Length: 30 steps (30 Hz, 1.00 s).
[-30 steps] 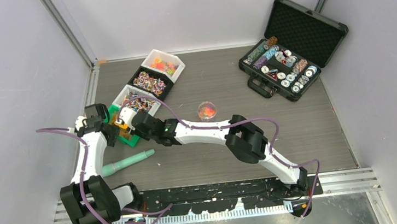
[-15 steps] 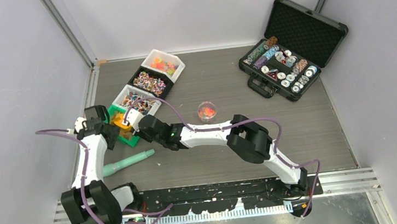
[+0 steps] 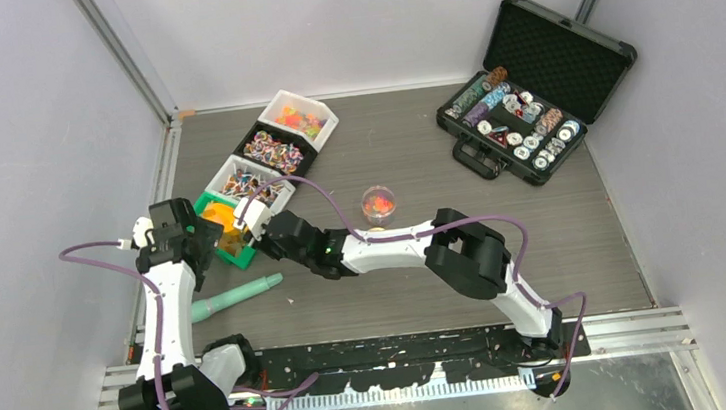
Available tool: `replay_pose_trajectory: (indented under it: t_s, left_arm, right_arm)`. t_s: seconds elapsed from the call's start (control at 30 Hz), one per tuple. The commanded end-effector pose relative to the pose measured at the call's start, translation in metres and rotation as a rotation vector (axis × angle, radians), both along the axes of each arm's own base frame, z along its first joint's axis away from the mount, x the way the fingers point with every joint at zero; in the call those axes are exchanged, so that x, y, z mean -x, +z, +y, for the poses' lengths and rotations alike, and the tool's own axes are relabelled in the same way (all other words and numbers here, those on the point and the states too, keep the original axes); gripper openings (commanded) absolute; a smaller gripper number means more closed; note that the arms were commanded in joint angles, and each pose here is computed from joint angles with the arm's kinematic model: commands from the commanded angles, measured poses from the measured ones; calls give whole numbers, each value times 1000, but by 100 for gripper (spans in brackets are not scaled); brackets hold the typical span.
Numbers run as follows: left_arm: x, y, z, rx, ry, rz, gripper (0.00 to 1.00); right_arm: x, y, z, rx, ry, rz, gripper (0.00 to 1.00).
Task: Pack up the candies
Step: Scoop the fake candies from the storage box, then place the fake candies in the packing bottle.
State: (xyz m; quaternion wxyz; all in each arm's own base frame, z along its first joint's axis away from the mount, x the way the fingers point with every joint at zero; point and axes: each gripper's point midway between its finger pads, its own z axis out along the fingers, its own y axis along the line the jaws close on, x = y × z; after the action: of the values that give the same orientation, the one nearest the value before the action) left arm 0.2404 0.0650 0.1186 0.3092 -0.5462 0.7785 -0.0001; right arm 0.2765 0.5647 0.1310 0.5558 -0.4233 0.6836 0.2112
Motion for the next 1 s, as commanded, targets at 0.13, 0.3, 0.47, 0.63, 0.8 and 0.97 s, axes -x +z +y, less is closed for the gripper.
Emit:
replay_pose_trajectory:
  t_s: [0.13,0.3,0.47,0.63,0.8,0.97]
  left_arm:
    - [1,33,1,-58,-46,-23,100]
    - [-11,41,-16,-1,-138,-75,100]
    - [-10,51,-21,11,-159,-94,100]
    - [-10,71,-37,70,-198,-104,100]
    - [-8,94,-41,60,-221,-121,100]
    - [-7,110,-53,89,-271,-163,100]
  right_arm:
    - [8,78,-4,-220,31,-103,0]
    - [15,77,-7,-231,74,-123,0]
    - [16,81,-15,-250,66,-135,0]
    - [17,86,-24,-263,54,-156,0]
    - [18,99,-35,-293,40,-183,0]
    - [17,114,-55,-303,4,-225,0]
